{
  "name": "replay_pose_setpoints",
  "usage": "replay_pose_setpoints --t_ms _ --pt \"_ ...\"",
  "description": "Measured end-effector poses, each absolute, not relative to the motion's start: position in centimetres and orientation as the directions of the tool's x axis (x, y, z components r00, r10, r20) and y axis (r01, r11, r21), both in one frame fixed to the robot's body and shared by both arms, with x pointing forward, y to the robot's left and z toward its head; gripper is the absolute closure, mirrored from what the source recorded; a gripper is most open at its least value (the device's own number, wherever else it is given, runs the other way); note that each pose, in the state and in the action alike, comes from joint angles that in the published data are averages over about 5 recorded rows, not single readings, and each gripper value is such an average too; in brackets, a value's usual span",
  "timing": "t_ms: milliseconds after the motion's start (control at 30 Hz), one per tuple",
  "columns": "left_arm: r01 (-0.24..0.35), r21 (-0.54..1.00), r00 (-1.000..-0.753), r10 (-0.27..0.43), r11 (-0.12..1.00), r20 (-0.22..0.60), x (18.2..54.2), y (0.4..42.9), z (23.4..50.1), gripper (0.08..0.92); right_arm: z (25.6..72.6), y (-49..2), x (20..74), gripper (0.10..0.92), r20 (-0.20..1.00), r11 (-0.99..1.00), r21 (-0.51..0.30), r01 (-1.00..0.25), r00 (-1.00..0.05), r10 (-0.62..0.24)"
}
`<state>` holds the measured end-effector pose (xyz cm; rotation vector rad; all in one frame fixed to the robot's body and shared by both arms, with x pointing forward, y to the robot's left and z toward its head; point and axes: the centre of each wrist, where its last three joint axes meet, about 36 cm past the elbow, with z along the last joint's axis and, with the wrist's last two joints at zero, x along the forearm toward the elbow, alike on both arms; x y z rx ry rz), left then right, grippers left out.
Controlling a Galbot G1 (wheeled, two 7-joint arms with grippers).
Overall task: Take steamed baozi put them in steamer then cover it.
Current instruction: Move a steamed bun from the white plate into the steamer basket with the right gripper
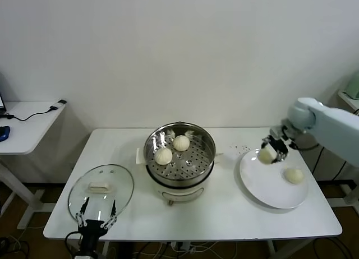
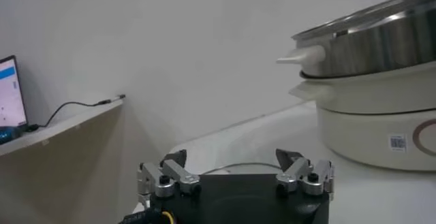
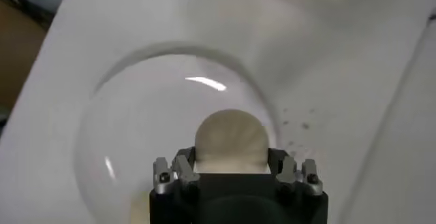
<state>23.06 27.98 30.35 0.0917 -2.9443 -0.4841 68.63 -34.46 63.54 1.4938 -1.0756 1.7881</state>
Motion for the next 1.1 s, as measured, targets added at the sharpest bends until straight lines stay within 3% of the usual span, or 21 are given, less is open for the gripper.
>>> replay_pose_setpoints --t_ms 233,467,733,1100 --pt "-0.030 0.321 -0.985 -0.083 0.947 0.153 22.8 27.9 30.3 0.177 69.9 -26.3 70.6 0.352 0.958 -0.710 -0.263 -0.653 -0.265 -0.111" --pt "-0.032 0.315 -0.985 -0.083 0.949 0.150 22.9 27.5 30.5 0.177 71.9 -16.6 70.6 0.352 0.958 -0.862 -0.242 -0.446 -0.253 -0.137" --pt "-0.041 0.302 -0.986 -0.087 0.952 0.141 23.2 26.9 31.1 0.177 68.8 -8.0 68.9 0.352 0.976 -0.951 -0.175 -0.255 -0.175 -0.132" --pt "-0.047 0.303 -0.985 -0.095 0.952 0.145 23.1 27.3 30.9 0.177 62.7 -2.9 66.2 0.352 0.993 -0.986 -0.110 -0.122 -0.061 -0.103"
